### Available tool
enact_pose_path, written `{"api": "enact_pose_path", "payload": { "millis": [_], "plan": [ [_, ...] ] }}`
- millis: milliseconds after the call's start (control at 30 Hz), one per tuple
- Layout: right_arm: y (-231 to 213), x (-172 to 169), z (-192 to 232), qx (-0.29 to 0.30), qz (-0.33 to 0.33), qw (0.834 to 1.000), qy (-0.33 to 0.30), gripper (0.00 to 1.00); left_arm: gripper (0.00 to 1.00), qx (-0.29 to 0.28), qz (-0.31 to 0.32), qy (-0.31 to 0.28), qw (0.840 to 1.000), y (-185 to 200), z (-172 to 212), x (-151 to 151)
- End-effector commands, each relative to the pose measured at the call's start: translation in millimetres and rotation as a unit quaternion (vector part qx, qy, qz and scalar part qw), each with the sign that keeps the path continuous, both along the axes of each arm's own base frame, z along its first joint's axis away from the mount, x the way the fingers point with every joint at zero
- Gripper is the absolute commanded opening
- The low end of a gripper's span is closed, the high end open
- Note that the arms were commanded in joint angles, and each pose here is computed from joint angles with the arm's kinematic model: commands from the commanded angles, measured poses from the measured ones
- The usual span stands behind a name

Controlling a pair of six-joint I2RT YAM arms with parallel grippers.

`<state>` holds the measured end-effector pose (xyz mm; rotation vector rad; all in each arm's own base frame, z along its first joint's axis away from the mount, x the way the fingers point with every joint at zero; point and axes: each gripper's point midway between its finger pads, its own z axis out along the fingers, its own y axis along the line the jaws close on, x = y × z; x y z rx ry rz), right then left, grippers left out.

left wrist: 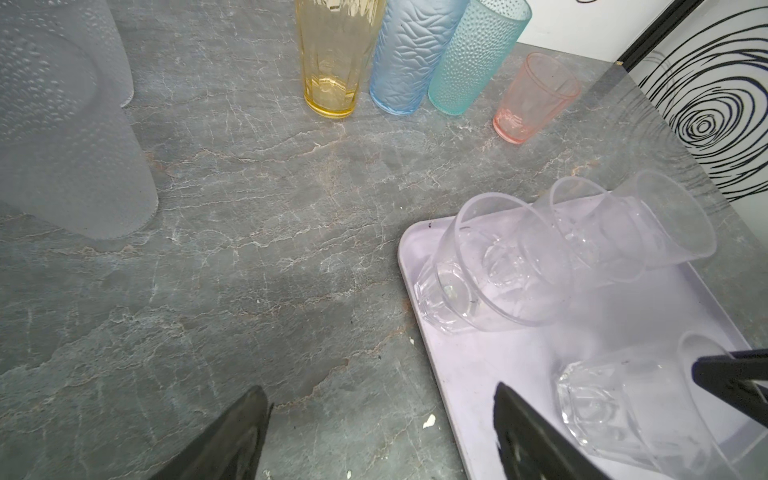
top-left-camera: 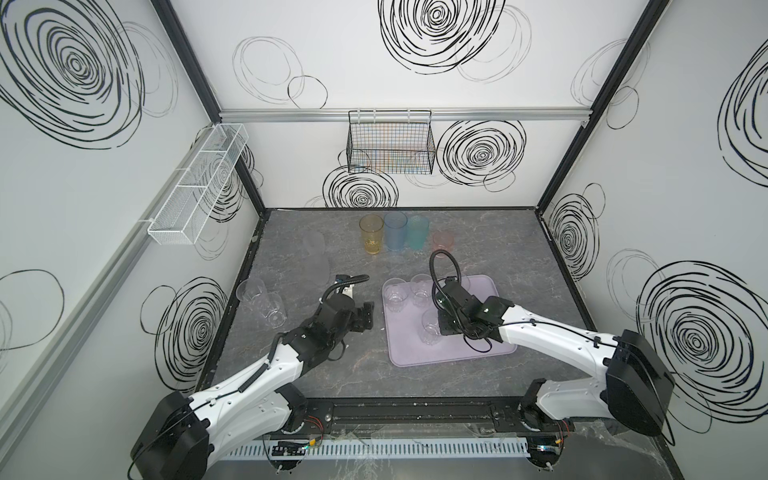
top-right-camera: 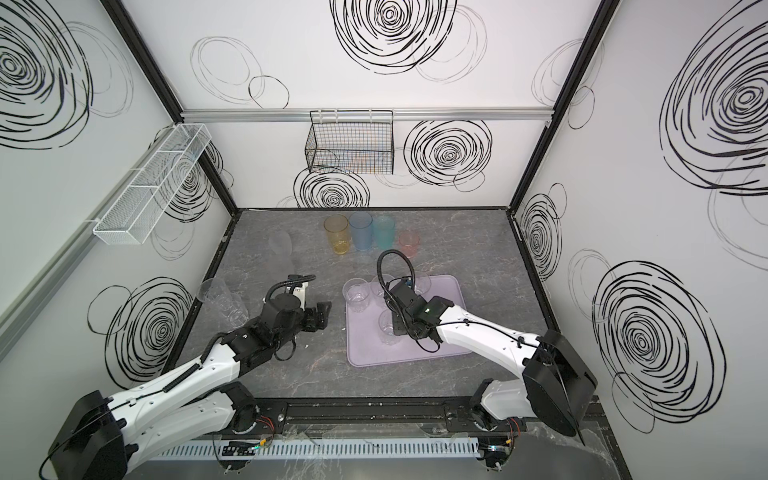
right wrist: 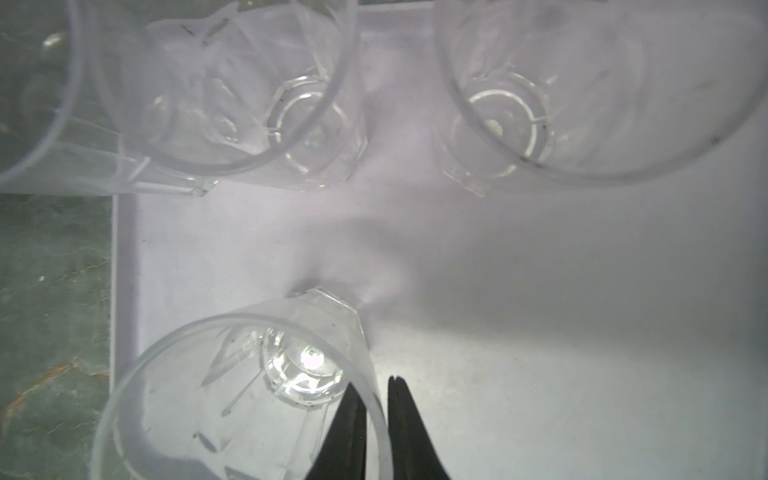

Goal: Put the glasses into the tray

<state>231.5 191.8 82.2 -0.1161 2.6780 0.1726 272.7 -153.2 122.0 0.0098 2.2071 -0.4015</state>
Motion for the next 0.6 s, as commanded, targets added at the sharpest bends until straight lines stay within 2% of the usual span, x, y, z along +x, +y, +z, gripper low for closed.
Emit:
{"api": "enact_pose_path", "payload": {
  "millis": [0,233,433,567],
  "plan": [
    [-32,-3,7,-0.051,-0.034,0.998,-0.011,0.13,0.88,-0.015,0.006,-0.020,1.000,-5,5,10],
    [-90,-3,15,-0.063,-0.116,0.991,-0.015,0.13,0.88,-0.018,-0.011,-0.018,1.000,-17,4,19],
    [-131,25,34,-0.046,-0.203,0.976,-0.062,0.11,0.88,-0.020,-0.015,-0.015,1.000,-17,2,16],
    [-156,38,27,-0.030,-0.255,0.964,-0.061,0.10,0.88,-0.029,-0.015,-0.016,0.999,-16,6,13]
  ]
}}
